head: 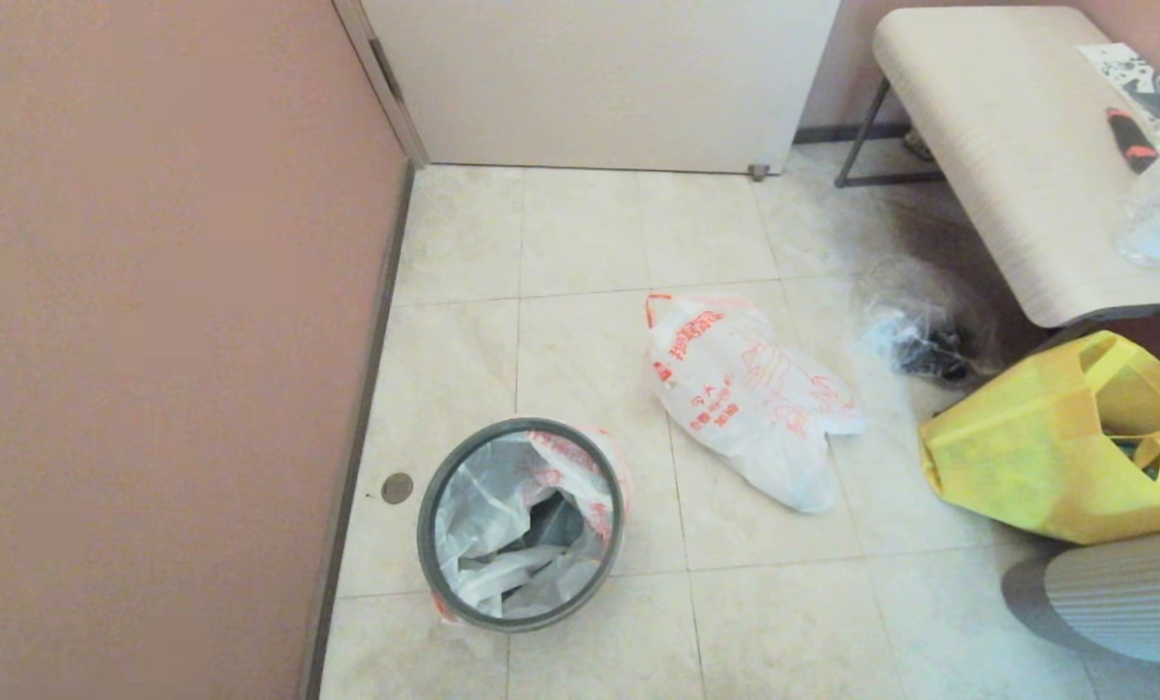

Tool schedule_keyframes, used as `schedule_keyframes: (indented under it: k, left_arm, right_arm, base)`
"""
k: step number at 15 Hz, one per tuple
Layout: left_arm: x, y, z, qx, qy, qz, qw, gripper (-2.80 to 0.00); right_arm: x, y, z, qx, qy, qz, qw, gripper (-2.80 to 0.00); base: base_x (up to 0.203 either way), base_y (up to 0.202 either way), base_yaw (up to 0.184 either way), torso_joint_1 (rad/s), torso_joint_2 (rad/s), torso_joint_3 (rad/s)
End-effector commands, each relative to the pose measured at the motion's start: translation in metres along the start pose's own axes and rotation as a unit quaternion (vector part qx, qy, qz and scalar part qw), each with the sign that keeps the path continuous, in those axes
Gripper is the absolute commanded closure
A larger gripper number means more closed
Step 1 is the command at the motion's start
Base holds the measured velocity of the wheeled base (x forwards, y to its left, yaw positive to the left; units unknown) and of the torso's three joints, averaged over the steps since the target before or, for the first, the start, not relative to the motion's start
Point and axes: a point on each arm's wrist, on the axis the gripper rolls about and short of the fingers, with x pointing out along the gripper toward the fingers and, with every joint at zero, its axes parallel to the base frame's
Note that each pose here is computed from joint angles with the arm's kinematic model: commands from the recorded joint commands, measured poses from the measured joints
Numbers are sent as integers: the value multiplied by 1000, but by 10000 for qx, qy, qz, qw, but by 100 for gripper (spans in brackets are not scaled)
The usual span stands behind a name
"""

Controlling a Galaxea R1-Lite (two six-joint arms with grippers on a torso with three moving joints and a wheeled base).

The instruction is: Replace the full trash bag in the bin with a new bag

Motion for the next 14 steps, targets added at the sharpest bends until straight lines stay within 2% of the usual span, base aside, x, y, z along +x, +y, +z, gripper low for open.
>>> schedule_keyframes:
  k: [1,2,3,4,5,6,7,9,11,12,14]
  left_arm:
    - [7,8,-40,136,-48,333,9993,0]
    - [14,10,-46,198,86,508,9985,0]
    - [21,10,-50,263,97,520,9983,0]
    - [30,11,-55,420,61,475,9980,0]
    - [41,11,-59,630,-134,396,9971,0]
    - [49,10,-61,772,-354,186,9962,0]
    - [56,9,-67,915,-387,-156,9949,0]
    - [65,9,-76,1301,-391,-448,9897,0]
    - [67,9,-76,1346,-455,-518,9885,0]
    - [68,9,-76,1347,-577,-529,9878,0]
    - [73,8,-73,1350,-1198,-557,9820,0]
  right_arm:
    - [-30,-6,-27,95,-482,-188,9986,0]
    - [-36,-6,-37,77,-550,-181,9983,0]
    - [-40,-5,-48,44,-652,-110,9978,0]
    - [-41,-4,-60,-42,-713,-45,9974,0]
    - [-35,-1,-73,-134,-586,8,9982,0]
    - [-30,1,-79,-108,-465,59,9988,0]
    - [-26,2,-83,-50,-435,129,9990,0]
    - [-21,5,-83,1,-668,495,9965,0]
    - [-19,8,-83,-19,-851,992,9914,0]
    - [-16,10,-87,-50,-782,1173,9900,0]
    - [-11,12,-92,-150,-819,1317,9878,0]
  base:
    - [0,0,0,0,0,0]
    - [0,0,0,0,0,0]
    - [0,0,0,0,0,0]
    - [0,0,0,0,0,0]
    - [0,0,0,0,0,0]
    - [0,0,0,0,0,0]
    - [0,0,0,0,0,0]
    - [0,0,0,0,0,0]
    - [0,0,0,0,0,0]
    - [0,0,0,0,0,0]
    - [0,0,0,0,0,0]
